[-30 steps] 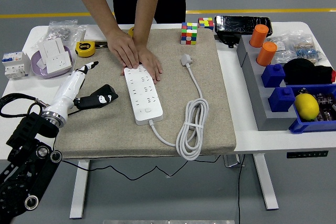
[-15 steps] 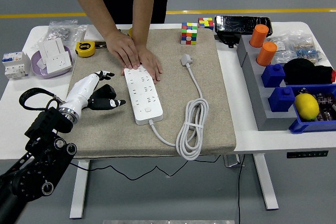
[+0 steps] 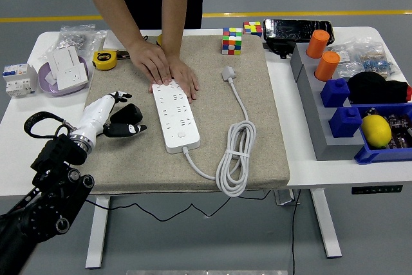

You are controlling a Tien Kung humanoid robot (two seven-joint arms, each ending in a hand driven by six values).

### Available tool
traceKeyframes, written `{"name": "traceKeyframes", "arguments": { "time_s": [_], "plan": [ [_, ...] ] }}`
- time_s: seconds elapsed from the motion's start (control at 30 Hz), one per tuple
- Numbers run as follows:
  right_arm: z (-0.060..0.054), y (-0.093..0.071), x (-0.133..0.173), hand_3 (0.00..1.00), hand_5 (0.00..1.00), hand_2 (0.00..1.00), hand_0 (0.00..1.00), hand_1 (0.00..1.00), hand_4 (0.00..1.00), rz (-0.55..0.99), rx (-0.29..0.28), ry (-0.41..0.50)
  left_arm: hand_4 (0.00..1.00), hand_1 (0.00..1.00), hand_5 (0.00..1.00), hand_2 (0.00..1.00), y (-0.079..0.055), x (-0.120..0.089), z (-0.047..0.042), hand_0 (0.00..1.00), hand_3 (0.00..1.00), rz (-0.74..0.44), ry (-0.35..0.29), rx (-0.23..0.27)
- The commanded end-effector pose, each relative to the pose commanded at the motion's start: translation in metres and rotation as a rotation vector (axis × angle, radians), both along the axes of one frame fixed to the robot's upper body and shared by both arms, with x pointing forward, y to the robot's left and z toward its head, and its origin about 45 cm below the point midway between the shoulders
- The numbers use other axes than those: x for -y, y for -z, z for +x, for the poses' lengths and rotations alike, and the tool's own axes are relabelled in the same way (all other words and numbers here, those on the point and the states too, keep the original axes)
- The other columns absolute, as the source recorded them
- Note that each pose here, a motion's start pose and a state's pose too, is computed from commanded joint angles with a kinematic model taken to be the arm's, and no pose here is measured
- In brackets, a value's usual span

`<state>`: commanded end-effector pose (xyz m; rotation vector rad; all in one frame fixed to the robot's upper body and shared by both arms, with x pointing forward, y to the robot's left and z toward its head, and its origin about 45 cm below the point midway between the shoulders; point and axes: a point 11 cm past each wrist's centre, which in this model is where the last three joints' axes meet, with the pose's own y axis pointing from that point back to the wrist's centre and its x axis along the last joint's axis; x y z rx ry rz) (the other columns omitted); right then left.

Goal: Pick up the plug,place it near the board,insert it into the board,press the button

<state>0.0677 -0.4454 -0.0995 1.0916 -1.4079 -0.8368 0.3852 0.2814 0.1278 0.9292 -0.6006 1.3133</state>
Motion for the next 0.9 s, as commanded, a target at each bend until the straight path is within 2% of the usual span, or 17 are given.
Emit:
{"name": "traceKeyframes", "arguments": {
  "time_s": [0.13,0.17,0.33,0.37,0.73,0.77,0.9],
  "plan": [
    [0.0,0.0,0.0,0.788,0.916,0.753,0.848,0.762,0.998,0.0,0.0,0.0,0.998,0.824,0.303,0.817,0.001,-0.002,0.002,0.773,0.807,0.006,-0.008,0.002],
    [0.0,0.0,0.0,0.788,0.914,0.753,0.848,0.762,0.998,0.0,0.0,0.0,0.998,0.792,0.294,0.747,0.001,-0.003,0.0023,0.768,0.74,0.006,-0.01,0.003],
    [-0.001,0.0,0.0,0.788,0.914,0.753,0.848,0.762,0.998,0.001,-0.001,0.001,0.998,0.792,0.294,0.747,0.003,-0.004,0.0032,0.768,0.74,0.014,-0.012,0.001],
    [-0.001,0.0,0.0,0.788,0.913,0.753,0.849,0.761,0.998,0.001,-0.001,0.001,0.998,0.787,0.287,0.723,0.004,-0.004,0.0033,0.765,0.697,0.016,-0.014,-0.002],
    [0.002,0.0,-0.001,0.788,0.911,0.753,0.849,0.761,0.998,0.001,0.005,0.004,0.998,0.785,0.284,0.703,0.005,-0.01,0.0067,0.763,0.678,0.027,-0.027,-0.008],
    [0.002,0.0,-0.001,0.788,0.912,0.753,0.849,0.761,0.998,0.001,0.006,0.004,0.998,0.774,0.283,0.69,0.005,-0.01,0.0071,0.757,0.637,0.027,-0.027,-0.007],
    [0.003,0.0,0.0,0.788,0.912,0.753,0.849,0.761,0.998,0.001,0.008,0.006,0.998,0.774,0.283,0.69,0.004,-0.011,0.0082,0.757,0.637,0.032,-0.029,-0.008]
  ]
}}
